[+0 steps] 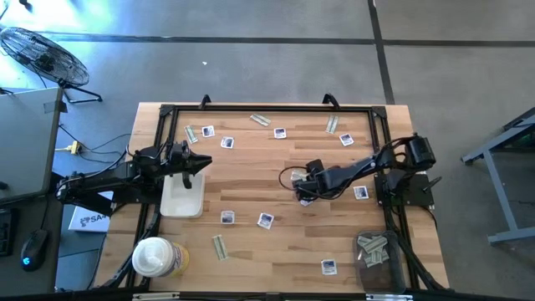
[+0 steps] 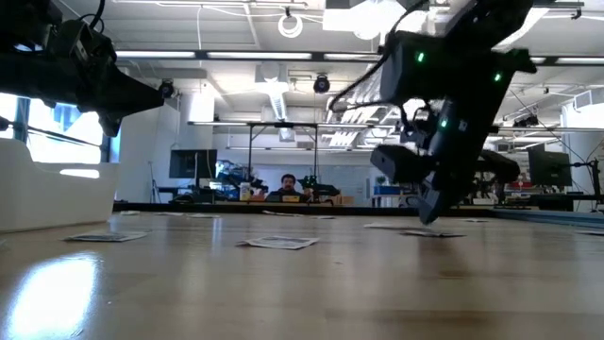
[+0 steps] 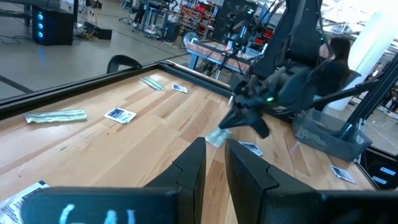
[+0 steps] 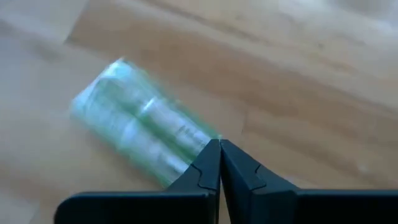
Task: Pick & Place First Aid Supplies
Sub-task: Put the green bandage pack into the black bin
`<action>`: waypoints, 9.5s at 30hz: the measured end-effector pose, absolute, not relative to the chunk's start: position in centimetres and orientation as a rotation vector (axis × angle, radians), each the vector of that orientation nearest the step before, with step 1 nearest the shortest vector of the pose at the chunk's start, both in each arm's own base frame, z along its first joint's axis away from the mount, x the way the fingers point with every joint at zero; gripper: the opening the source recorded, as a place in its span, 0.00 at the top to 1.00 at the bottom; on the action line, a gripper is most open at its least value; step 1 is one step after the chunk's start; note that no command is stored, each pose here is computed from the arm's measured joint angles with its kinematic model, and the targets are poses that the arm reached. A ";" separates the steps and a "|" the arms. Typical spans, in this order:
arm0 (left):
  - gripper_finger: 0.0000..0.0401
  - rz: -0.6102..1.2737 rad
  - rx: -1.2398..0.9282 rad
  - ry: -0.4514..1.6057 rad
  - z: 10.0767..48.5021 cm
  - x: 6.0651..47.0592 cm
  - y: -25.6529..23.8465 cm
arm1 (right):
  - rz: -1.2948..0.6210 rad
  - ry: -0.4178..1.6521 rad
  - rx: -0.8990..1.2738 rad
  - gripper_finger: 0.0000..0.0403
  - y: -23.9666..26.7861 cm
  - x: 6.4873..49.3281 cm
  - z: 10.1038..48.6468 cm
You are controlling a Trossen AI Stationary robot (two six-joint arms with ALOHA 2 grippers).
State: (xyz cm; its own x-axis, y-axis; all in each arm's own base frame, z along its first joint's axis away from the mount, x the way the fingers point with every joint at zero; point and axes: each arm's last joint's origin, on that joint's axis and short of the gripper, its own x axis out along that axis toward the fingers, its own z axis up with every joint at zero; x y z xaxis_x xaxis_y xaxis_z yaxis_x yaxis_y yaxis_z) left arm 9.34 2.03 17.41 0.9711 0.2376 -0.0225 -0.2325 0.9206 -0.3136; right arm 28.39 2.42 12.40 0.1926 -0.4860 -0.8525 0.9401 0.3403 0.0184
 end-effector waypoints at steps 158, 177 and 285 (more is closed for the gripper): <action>0.85 0.241 -0.320 -0.017 17.4 9.3 2.0 | -1.501 0.677 0.787 0.48 -13.4 26.0 10.1; 0.85 0.242 -0.320 -0.016 17.4 9.3 2.0 | -1.194 0.634 0.646 0.48 -8.5 29.1 12.2; 0.85 0.241 -0.321 -0.016 17.4 9.3 2.0 | -0.715 0.868 0.246 0.74 1.6 25.5 11.5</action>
